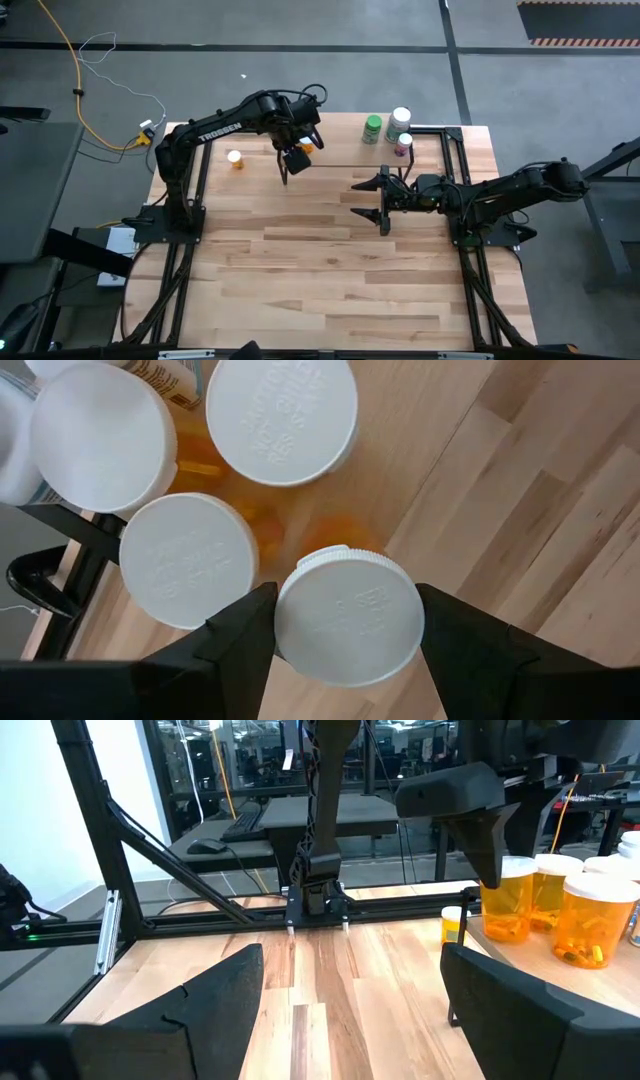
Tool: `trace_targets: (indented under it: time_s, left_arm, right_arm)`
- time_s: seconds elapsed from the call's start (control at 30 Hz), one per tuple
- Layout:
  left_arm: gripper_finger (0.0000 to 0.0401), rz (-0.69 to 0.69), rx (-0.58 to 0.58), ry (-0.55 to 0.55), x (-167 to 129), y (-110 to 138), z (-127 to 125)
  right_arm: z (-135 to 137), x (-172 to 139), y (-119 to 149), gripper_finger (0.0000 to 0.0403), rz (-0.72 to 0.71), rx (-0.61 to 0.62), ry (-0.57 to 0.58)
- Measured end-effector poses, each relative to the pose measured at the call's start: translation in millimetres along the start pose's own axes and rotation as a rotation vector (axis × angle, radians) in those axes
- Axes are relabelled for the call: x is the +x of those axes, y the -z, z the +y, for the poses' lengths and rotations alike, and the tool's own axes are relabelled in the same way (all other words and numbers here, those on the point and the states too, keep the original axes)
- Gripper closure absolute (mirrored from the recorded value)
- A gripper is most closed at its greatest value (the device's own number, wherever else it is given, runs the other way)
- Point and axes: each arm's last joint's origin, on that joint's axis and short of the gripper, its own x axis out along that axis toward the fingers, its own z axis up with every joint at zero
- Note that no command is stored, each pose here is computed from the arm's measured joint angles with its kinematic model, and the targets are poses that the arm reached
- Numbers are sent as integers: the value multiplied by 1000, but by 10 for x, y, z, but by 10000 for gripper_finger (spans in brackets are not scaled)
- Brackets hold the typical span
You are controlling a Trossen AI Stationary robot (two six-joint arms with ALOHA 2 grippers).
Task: Pick and place medicine bottles onto shelf by color
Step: Put the orange pill bottle on the shelf
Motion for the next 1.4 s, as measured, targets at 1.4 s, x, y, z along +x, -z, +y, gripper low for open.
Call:
trace_targets:
  time_s: [1.4]
  left_arm:
    - [153,-44,20,-28,-32,-20,15]
  right_arm:
    - [1,0,0,107,0,0,0]
